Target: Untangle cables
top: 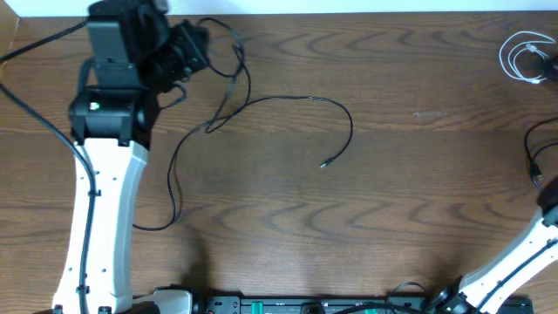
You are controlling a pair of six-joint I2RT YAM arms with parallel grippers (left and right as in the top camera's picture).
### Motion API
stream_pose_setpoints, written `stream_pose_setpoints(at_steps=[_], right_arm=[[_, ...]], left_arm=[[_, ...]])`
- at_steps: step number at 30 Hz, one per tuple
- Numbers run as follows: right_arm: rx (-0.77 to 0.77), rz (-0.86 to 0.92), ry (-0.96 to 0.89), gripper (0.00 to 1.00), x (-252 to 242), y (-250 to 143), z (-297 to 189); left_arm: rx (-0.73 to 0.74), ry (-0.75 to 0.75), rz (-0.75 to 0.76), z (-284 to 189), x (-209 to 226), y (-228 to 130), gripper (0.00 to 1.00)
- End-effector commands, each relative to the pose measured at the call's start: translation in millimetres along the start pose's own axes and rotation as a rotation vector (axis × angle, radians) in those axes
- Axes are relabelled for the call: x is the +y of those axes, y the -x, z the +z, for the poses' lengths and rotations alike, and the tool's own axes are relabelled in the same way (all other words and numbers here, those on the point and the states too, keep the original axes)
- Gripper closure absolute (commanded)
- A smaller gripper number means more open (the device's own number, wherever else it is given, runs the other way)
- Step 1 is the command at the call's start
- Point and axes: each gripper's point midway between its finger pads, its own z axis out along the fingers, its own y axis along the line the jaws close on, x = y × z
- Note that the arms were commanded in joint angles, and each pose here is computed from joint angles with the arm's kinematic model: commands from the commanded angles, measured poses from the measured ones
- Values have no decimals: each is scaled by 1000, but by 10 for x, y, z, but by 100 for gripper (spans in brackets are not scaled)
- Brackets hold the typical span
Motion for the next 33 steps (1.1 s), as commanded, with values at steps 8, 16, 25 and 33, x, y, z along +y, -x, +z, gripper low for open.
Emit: stream_pose_setpoints(at_steps=[8, 16, 25, 33], right_arm=[[96, -315, 255, 1, 1478, -147, 641], [173, -346, 282, 1, 1875, -346, 918], [175, -271, 157, 1, 1564, -287, 869], [169, -252, 151, 1, 1516, -267, 839]], left_arm=[[106, -253, 359, 118, -804, -451, 92], [251, -280, 314, 614, -928, -927, 92], [442, -309, 183, 1381, -1191, -1794, 51], [393, -262, 206, 1354, -1203, -1720, 8]])
